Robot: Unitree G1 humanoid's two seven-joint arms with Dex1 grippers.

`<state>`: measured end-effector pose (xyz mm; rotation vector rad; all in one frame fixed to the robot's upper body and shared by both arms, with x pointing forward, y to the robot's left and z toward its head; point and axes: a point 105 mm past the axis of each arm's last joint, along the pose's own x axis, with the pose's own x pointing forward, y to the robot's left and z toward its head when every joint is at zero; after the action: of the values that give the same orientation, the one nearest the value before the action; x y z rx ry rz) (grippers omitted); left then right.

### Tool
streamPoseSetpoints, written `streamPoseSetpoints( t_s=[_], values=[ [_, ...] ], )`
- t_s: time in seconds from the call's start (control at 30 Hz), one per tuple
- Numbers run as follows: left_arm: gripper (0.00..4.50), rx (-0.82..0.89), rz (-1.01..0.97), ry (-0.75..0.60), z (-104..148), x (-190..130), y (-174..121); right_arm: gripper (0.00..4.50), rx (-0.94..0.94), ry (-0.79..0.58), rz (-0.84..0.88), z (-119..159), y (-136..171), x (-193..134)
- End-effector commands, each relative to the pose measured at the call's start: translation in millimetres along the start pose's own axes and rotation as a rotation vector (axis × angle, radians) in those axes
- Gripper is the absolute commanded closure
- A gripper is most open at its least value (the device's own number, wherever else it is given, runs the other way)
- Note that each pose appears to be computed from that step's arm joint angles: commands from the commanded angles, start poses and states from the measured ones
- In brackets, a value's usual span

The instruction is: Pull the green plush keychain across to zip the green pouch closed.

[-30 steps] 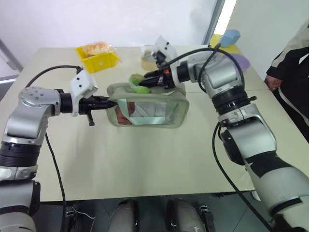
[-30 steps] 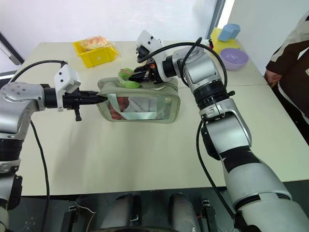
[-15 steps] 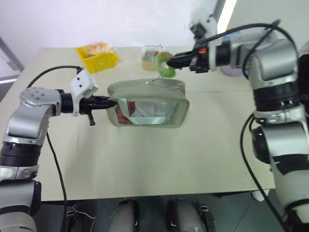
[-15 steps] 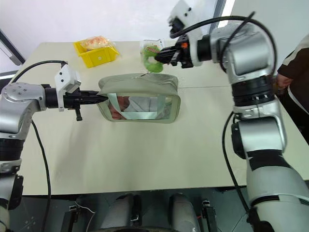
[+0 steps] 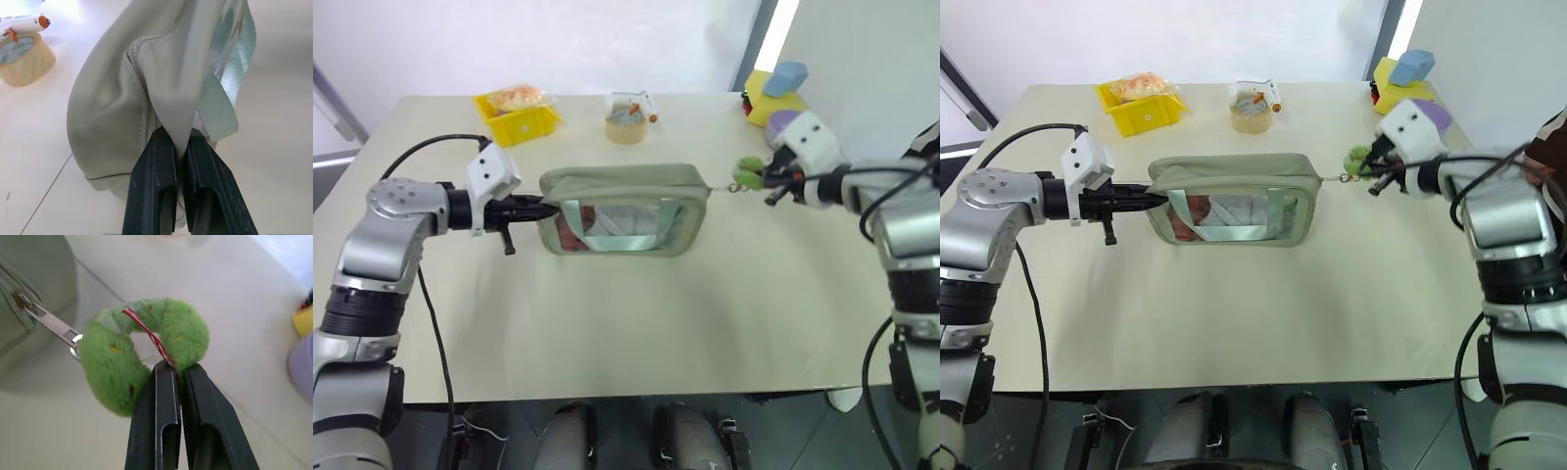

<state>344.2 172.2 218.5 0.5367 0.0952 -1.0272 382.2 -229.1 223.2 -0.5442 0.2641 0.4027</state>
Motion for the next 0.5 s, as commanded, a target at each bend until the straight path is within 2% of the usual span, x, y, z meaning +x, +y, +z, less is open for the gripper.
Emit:
streamPoseSetpoints(
  t_s=[0.03, 0.13, 0.33, 0.4, 0.5],
  values=[
    [4.5, -0.03, 0.026, 0.028, -8.2, -3.7, 3.0, 4.47, 0.095, 0.018, -0.179, -23.5, -17.8, -3.8],
    [4.5, -0.032, 0.024, 0.024, -6.3, -2.4, 2.5, 4.47, 0.261, 0.025, -0.138, -48.7, 21.7, 22.6],
    [4.5, -0.033, 0.022, 0.021, -4.7, -0.8, -0.1, 4.47, 0.385, 0.043, 0.031, -60.6, 100.8, 49.9],
    [4.5, -0.032, 0.021, 0.021, -4.7, -0.3, -1.1, 4.47, 0.377, 0.056, 0.057, -64.5, 111.9, 52.0],
    [4.5, -0.031, 0.021, 0.022, -4.6, -0.3, -1.8, 4.47, 0.351, 0.059, 0.056, -66.4, 110.3, 51.7]
  ],
)
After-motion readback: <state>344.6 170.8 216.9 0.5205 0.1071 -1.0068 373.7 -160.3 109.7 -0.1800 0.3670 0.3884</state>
